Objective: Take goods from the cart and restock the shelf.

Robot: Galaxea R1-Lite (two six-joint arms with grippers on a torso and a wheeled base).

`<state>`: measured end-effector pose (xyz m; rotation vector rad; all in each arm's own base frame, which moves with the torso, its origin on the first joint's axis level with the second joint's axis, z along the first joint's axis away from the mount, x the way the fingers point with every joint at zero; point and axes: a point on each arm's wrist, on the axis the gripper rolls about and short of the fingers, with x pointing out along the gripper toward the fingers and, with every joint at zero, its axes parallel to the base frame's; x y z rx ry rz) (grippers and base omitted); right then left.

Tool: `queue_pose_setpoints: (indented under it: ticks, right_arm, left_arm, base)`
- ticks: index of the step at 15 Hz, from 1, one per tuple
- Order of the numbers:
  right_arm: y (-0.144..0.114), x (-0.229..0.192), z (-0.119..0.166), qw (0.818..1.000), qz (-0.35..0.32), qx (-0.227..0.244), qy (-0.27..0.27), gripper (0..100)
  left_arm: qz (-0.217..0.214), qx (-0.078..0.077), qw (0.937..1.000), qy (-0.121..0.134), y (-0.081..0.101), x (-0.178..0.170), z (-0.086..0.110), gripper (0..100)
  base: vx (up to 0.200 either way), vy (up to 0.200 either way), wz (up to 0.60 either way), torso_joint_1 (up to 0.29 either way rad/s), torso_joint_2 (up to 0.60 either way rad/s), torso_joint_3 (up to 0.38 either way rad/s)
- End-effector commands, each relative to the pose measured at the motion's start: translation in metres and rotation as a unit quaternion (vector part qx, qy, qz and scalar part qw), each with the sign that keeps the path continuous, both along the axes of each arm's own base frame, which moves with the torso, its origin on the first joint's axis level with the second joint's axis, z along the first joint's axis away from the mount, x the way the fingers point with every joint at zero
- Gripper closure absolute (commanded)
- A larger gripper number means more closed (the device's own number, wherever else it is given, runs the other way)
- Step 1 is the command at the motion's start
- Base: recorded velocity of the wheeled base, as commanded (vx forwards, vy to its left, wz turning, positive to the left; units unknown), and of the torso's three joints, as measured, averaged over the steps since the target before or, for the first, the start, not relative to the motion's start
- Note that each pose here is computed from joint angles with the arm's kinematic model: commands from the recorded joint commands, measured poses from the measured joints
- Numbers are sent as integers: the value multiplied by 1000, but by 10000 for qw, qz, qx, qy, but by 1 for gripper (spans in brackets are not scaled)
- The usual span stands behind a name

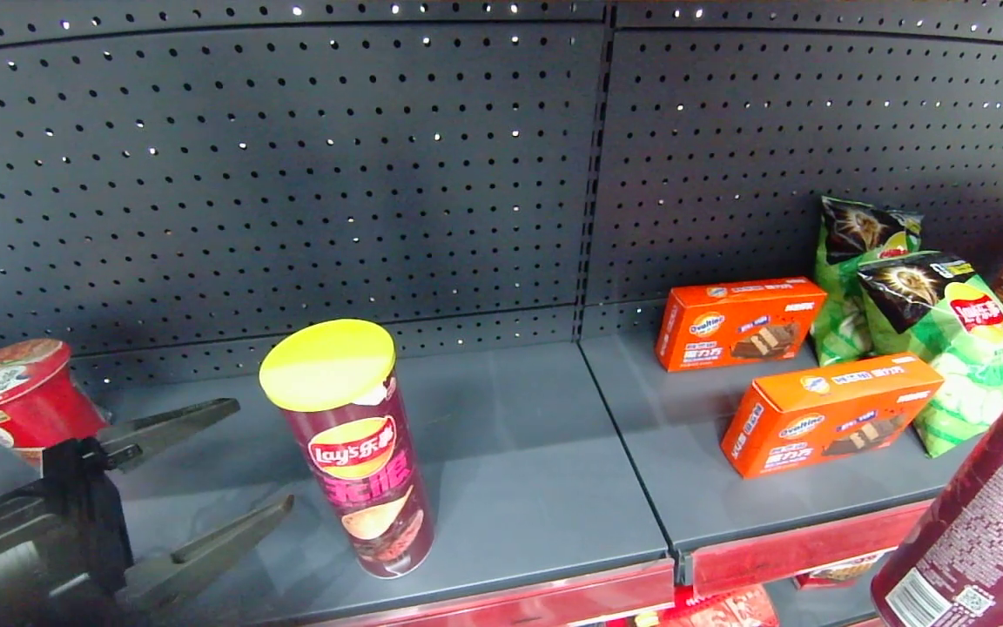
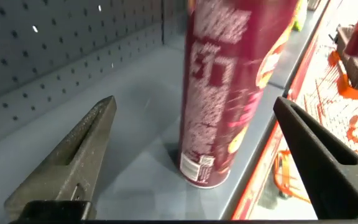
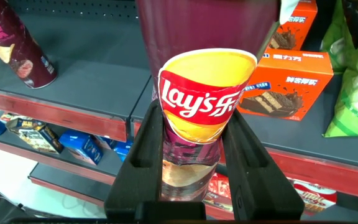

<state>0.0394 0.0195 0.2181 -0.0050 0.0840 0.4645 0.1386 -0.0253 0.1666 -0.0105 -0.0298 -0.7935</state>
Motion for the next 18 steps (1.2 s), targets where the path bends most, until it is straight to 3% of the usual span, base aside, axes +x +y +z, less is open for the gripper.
queue_pose_setpoints:
  ticks: [1,6,7,10,13,15,18]
  right_arm:
    - [0,0,1,10000,4,13,-7,100]
    - [0,0,0,10000,-3,12,-7,100]
    - [0,0,1,10000,4,13,-7,100]
    - [0,0,1,10000,-3,12,-7,100]
    - [0,0,1,10000,-3,9,-17,100]
    - [0,0,6,9999,5,53,-107,100]
    - [0,0,14,9997,-1,87,-244,100]
  left_arm:
    - [54,-22,9996,-259,2,-10,7,0]
    - [499,-75,9970,-584,13,-28,12,0]
    - [600,-225,9948,-788,14,-37,21,0]
    - [1070,-348,9885,-1006,15,-50,23,0]
    - [1510,-364,9839,-883,17,-64,17,0]
    - [2374,-331,9671,-854,19,-87,11,0]
    - [2738,-347,9581,-764,20,-128,-3,0]
  base:
    - [0,0,0,0,0,0]
    - [0,0,0,0,0,0]
    - [0,0,0,0,0,0]
    - [0,0,0,0,0,0]
    - [0,0,0,0,0,0]
    - [0,0,0,0,0,0]
    - [0,0,0,0,0,0]
